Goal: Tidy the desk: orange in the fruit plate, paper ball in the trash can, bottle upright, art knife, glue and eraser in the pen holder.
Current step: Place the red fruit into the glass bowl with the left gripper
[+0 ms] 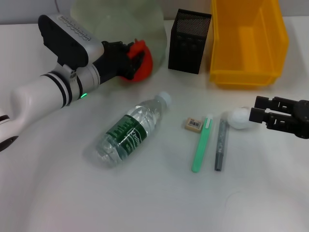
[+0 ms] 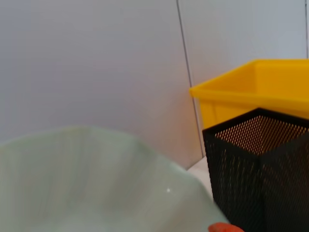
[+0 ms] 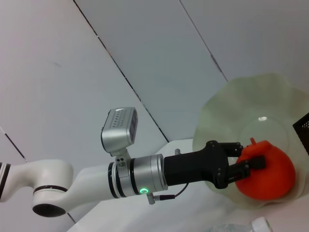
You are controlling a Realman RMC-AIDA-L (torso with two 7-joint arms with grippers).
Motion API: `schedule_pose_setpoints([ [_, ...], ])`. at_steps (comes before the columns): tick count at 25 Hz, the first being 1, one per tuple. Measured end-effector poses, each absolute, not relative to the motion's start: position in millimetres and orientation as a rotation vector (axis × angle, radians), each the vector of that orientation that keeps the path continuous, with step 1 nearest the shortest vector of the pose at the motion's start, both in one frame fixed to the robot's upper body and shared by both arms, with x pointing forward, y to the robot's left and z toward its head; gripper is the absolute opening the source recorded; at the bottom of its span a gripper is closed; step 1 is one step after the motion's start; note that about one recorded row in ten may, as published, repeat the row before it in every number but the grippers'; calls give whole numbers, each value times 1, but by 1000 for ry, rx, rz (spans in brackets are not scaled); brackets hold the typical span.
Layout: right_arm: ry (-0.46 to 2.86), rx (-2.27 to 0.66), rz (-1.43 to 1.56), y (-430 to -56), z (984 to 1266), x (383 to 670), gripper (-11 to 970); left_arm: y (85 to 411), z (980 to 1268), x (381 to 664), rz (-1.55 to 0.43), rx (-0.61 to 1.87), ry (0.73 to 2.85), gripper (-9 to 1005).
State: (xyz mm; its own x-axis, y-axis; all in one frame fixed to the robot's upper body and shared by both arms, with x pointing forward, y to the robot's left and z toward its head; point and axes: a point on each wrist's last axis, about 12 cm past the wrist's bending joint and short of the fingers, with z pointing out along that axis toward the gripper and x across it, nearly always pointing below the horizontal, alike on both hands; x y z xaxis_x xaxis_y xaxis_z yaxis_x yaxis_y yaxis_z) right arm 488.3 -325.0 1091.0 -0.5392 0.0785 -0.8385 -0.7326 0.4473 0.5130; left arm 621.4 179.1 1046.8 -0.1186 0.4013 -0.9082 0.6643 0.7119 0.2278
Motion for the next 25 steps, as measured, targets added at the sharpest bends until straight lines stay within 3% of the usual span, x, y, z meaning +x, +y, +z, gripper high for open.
schedule_pose_setpoints([
  [2,1842,-556,1186,-327,1092,489,721,177,1050,621,-311,839,1716,305],
  [15,1848,-550,1167,-329,1091,489,719,185,1058,620,-404,758,1678,217],
  [25,1844,-547,1185,-325,1085,486,721,177,1083,642,-354,753,1593,134],
])
